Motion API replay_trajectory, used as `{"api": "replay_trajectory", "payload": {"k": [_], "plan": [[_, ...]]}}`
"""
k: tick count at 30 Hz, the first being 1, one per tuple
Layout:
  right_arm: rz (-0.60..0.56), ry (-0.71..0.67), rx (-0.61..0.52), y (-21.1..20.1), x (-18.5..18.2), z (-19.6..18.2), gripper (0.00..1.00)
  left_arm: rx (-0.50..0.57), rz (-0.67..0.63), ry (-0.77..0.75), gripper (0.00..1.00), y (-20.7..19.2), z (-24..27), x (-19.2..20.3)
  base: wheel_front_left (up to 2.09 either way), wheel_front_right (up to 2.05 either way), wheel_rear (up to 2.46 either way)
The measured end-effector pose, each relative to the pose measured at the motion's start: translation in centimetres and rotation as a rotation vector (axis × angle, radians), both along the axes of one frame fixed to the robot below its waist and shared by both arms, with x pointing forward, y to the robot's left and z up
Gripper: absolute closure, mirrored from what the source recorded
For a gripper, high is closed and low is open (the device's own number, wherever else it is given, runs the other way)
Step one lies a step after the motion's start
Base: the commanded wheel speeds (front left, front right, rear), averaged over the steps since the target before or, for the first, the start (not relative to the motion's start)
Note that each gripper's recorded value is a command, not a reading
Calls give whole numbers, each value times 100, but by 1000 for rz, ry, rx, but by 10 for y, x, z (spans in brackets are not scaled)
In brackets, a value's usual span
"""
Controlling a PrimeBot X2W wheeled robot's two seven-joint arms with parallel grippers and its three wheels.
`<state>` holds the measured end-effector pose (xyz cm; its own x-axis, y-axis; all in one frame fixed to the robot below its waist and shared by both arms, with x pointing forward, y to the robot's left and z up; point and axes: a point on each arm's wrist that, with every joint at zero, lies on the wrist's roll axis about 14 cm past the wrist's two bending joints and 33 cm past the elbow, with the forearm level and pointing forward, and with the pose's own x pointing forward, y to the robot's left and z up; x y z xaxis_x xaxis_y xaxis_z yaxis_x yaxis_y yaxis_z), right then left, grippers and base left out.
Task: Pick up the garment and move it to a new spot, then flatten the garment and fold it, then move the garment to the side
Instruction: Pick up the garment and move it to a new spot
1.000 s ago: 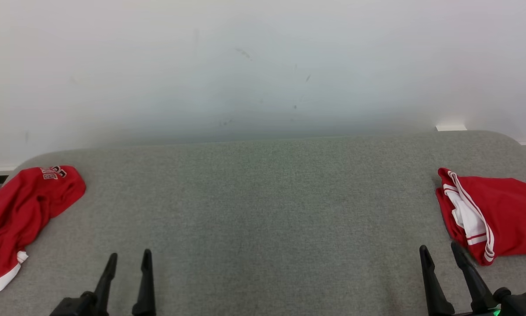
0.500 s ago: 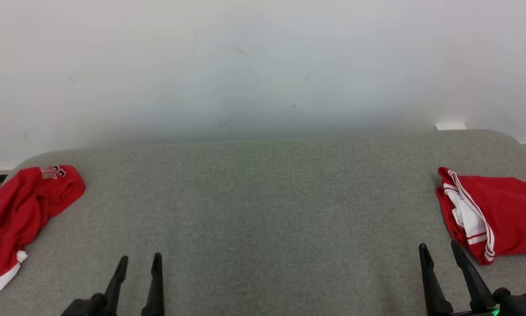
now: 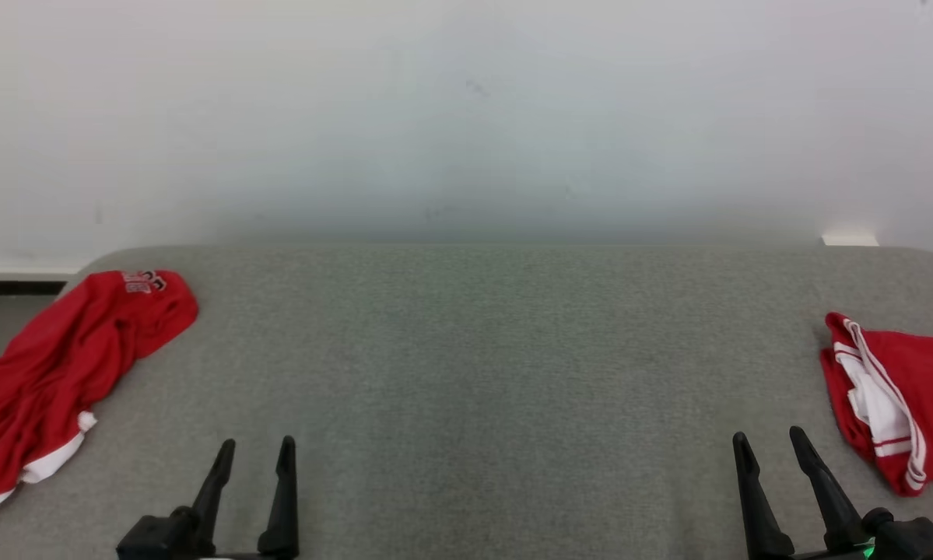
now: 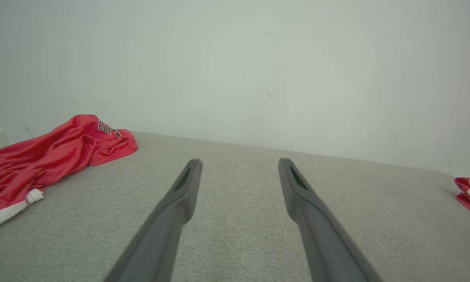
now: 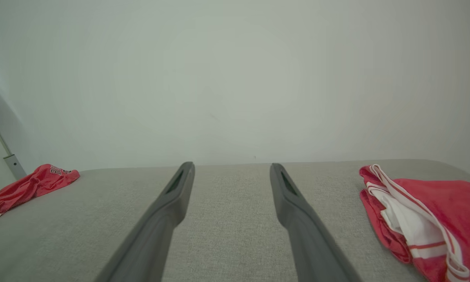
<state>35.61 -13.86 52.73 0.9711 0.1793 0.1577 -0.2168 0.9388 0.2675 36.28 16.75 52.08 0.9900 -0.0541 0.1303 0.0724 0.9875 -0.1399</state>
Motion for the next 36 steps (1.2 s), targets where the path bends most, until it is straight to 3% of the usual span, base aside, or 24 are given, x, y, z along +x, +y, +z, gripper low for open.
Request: {"api": "replay_trajectory", "payload": {"k": [22, 29, 36], "plan": [[465, 23, 68, 164, 19, 3, 0, 10, 402, 20, 0, 122, -6, -76, 0, 0, 0], [502, 30, 67, 177, 22, 0, 0, 2, 451, 24, 0, 137, -6, -81, 0, 0, 0], [510, 21, 51, 178, 40, -3, 0, 81, 438, -37, 0, 160, 31, -43, 0, 0, 0]]}}
